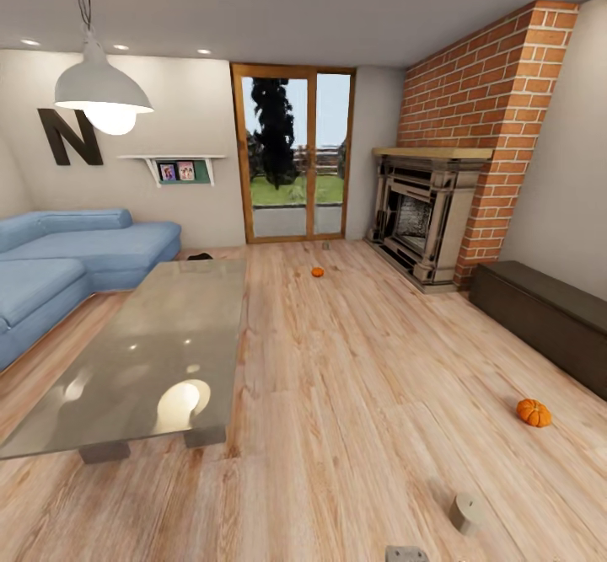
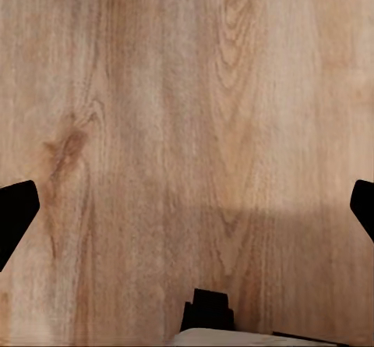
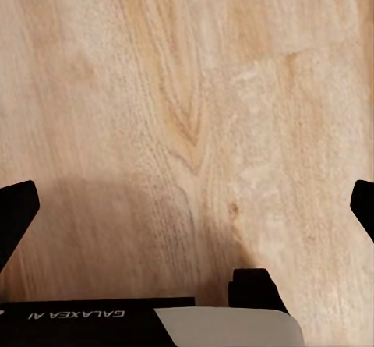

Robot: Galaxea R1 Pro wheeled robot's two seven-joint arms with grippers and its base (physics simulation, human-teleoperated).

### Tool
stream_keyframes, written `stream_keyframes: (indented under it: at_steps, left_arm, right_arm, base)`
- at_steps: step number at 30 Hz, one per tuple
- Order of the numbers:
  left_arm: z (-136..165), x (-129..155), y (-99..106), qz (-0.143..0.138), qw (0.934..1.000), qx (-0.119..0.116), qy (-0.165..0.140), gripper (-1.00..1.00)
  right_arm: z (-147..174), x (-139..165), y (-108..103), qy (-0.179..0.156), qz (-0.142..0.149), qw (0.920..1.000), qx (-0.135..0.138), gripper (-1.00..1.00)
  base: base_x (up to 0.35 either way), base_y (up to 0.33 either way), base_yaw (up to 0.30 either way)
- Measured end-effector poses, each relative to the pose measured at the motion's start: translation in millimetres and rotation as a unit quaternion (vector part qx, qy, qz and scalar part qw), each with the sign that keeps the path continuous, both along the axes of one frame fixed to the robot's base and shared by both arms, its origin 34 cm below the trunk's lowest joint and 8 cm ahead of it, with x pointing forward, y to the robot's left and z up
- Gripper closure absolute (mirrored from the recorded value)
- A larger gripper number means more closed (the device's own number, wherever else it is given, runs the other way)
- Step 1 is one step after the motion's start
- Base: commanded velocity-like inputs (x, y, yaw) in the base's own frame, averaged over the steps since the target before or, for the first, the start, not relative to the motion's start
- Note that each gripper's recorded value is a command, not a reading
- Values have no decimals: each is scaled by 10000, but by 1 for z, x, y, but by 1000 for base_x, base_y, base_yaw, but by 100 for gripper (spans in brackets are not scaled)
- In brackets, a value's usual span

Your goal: Place each of the two pumpkins and all three candles from the living room inside a cabinet in the living room (use any cabinet), then make sure every cabinet is closed, and position the cauldron so it is next to a table in the living room.

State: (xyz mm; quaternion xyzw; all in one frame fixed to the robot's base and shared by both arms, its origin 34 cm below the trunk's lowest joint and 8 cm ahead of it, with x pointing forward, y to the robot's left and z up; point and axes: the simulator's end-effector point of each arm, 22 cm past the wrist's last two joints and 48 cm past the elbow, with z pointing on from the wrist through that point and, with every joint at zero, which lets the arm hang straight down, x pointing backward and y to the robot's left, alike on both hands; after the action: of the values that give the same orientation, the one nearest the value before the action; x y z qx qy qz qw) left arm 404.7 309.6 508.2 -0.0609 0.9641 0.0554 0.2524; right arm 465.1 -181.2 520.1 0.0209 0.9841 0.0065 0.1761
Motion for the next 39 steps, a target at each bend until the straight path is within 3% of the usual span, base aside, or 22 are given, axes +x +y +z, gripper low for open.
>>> stream_keyframes:
  at_steps: [7,18,39]
  left_arm:
    - [-6,-9,0,12,10000,-6,57,-100]
    - [-7,-11,1,5,10000,-7,59,-100]
    - [-8,-10,1,-24,9999,38,-130,-100]
  right_arm:
    - [-1,-1,1,10,-11,10000,13,-100]
    - [-4,-5,-2,76,-110,9999,37,-100]
    - [-15,-19,-41,282,-1133,9930,186,-100]
  base:
    - [-234,0,-25]
    - [-27,0,-237]
    - [-3,0,-249]
